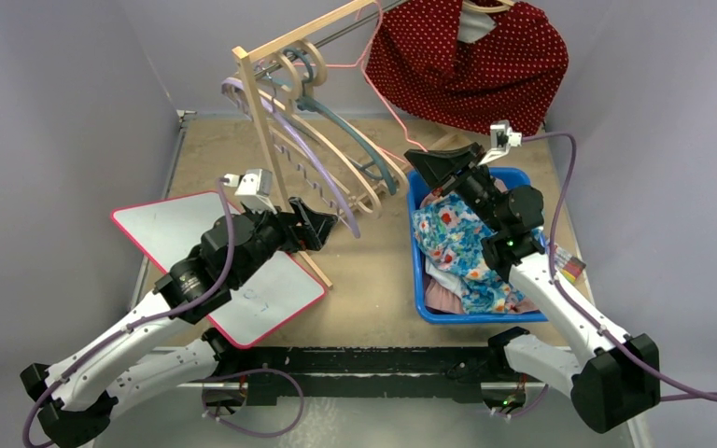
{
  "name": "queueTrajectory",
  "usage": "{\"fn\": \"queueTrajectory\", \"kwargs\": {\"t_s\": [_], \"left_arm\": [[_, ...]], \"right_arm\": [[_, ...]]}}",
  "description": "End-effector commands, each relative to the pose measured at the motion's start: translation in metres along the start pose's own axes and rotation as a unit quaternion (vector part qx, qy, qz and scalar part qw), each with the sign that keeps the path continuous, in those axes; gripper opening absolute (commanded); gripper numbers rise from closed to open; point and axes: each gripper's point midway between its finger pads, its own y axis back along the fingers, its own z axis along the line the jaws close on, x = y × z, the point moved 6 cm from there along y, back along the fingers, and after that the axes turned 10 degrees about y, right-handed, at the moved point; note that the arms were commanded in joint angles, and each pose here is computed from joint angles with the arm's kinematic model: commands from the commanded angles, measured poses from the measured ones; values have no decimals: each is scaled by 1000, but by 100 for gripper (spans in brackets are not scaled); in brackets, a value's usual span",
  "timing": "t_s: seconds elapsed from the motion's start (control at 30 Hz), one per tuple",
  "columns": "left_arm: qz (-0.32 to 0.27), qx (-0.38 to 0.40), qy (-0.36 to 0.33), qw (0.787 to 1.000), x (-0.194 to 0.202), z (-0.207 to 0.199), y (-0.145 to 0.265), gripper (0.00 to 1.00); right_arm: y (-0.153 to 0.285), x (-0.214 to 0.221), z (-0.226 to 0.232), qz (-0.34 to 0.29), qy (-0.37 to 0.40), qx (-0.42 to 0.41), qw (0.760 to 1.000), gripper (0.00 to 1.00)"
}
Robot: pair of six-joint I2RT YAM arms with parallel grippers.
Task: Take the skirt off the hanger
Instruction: Place the hanger at the clothesline.
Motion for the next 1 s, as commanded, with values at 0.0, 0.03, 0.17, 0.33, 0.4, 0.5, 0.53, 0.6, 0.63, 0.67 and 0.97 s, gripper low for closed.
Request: {"fn": "queueTrajectory", "kwargs": {"t_s": [0.0, 0.03, 0.17, 0.33, 0.4, 0.5, 0.53, 0.6, 0.63, 0.67, 0.97], "left_arm": [[-29, 23, 14, 999, -15, -14, 2, 100], [-29, 24, 16, 999, -15, -14, 1, 100], [-30, 24, 14, 999, -17, -16, 2, 100], [-27, 22, 17, 999, -16, -15, 1, 100], [-25, 20, 15, 999, -14, -14, 0, 100], [-25, 20, 16, 999, -14, -14, -2, 100], [-25, 22, 16, 999, -15, -16, -2, 100], [-23, 21, 14, 999, -14, -15, -3, 100], [-22, 20, 13, 999, -13, -15, -4, 100], [-22, 19, 13, 1000, -13, -14, -4, 100], [-19, 13, 5, 1000, -11, -11, -5, 100]], "right_arm": [[-3, -16, 20, -1, 82, -67, 994, 0], [-3, -16, 21, 4, 91, -74, 993, 0], [-5, -16, 30, 24, 125, -116, 985, 0], [-5, -15, 35, 45, 152, -143, 977, 0], [-4, -15, 37, 51, 161, -155, 973, 0], [-5, -14, 37, 58, 166, -159, 972, 0], [-5, -13, 36, 61, 167, -158, 971, 0], [-4, -14, 35, 64, 168, -149, 972, 4], [-4, -16, 34, 61, 169, -138, 974, 8], [-3, -17, 33, 61, 169, -126, 976, 12], [23, -40, 27, 63, 180, 10, 982, 42]]}}
